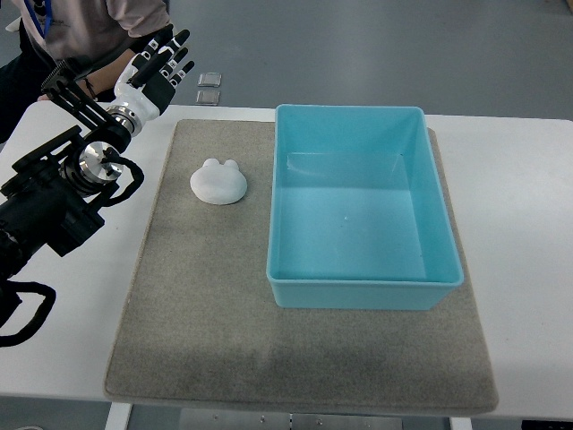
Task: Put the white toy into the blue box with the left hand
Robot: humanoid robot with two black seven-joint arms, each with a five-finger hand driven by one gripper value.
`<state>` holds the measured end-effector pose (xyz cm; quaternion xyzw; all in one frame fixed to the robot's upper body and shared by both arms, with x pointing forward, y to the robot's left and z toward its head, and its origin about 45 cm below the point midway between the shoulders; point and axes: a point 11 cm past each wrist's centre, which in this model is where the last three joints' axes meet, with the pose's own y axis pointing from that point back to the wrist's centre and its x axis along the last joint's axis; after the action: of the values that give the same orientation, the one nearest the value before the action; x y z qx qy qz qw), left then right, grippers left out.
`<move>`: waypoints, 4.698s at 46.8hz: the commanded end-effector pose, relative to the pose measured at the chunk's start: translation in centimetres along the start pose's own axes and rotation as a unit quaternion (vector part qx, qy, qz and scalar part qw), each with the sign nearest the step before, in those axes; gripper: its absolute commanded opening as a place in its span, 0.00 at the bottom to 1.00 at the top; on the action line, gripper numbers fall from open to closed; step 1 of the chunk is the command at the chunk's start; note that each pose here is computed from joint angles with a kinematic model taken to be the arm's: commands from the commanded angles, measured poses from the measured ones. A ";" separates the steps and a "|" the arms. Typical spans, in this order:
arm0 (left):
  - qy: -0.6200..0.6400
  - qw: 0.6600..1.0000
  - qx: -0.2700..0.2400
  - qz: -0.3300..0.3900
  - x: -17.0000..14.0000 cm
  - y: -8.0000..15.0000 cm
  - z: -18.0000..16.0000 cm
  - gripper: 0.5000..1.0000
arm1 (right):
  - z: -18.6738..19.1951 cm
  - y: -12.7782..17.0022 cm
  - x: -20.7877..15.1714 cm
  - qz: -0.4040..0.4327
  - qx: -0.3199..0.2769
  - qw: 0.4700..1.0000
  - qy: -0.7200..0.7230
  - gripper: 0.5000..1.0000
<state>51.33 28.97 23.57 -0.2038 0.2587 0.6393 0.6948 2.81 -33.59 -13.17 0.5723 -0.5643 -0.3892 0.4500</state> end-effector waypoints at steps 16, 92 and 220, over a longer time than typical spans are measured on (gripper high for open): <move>-0.002 1.000 -0.014 0.003 0.2 0.1 0.3 0.98 | 0.0 0.0 0.0 0.000 0.000 1.000 0.000 0.87; -0.091 0.996 0.010 -0.004 1.0 0.4 1.0 0.98 | 0.0 0.0 0.0 0.000 0.000 1.000 0.000 0.87; -0.741 0.553 0.202 -0.323 -3.8 6.1 -1.0 0.98 | 0.0 0.0 0.0 0.000 0.000 1.000 0.000 0.87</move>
<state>45.04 26.29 25.69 0.4192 -0.3085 0.2290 0.8226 2.81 -33.59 -13.17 0.5724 -0.5643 -0.3891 0.4500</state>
